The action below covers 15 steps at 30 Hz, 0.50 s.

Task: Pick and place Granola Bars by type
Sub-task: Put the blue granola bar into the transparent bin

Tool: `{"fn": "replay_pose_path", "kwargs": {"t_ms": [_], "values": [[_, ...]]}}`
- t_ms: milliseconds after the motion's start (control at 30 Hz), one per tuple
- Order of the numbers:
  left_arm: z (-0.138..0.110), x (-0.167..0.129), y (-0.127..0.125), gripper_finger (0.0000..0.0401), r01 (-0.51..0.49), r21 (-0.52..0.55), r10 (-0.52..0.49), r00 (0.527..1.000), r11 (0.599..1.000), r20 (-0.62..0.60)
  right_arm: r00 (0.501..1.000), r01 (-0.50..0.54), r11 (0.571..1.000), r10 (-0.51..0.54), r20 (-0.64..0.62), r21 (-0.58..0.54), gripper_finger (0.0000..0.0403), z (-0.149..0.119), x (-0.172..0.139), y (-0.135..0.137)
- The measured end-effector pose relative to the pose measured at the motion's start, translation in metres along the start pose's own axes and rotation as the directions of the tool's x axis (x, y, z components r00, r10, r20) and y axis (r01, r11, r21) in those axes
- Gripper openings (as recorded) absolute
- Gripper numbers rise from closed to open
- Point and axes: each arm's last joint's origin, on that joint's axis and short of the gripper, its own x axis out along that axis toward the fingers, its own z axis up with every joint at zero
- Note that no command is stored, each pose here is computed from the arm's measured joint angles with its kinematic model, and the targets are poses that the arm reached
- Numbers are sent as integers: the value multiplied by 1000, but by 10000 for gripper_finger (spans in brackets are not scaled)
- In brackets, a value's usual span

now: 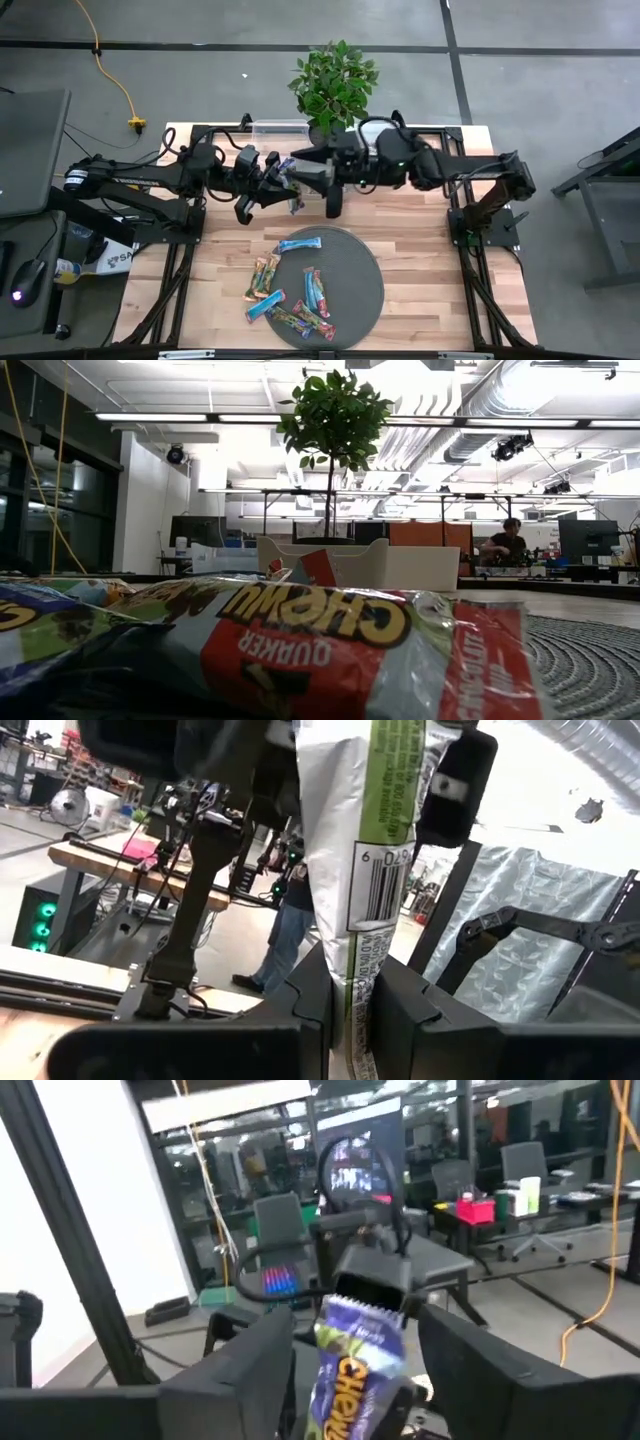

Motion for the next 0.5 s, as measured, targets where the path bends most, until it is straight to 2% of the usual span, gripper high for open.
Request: {"fn": "replay_pose_path", "kwargs": {"t_ms": [100,233,367,500], "values": [[2,-3,-2,39,0,8,0,1000,1000,1,1000,30,1000,-30,-7,-8,209,9,-13,0],[8,-13,-6,39,-16,54,15,1000,998,10,993,87,995,-90,-79,-38,210,18,-39,4],[18,-33,-14,39,-64,95,62,998,993,28,990,47,998,-51,-133,-27,204,22,-70,10],[25,-54,-21,39,-134,109,132,991,985,28,990,16,1000,-18,-137,-16,184,16,-100,18]]}}
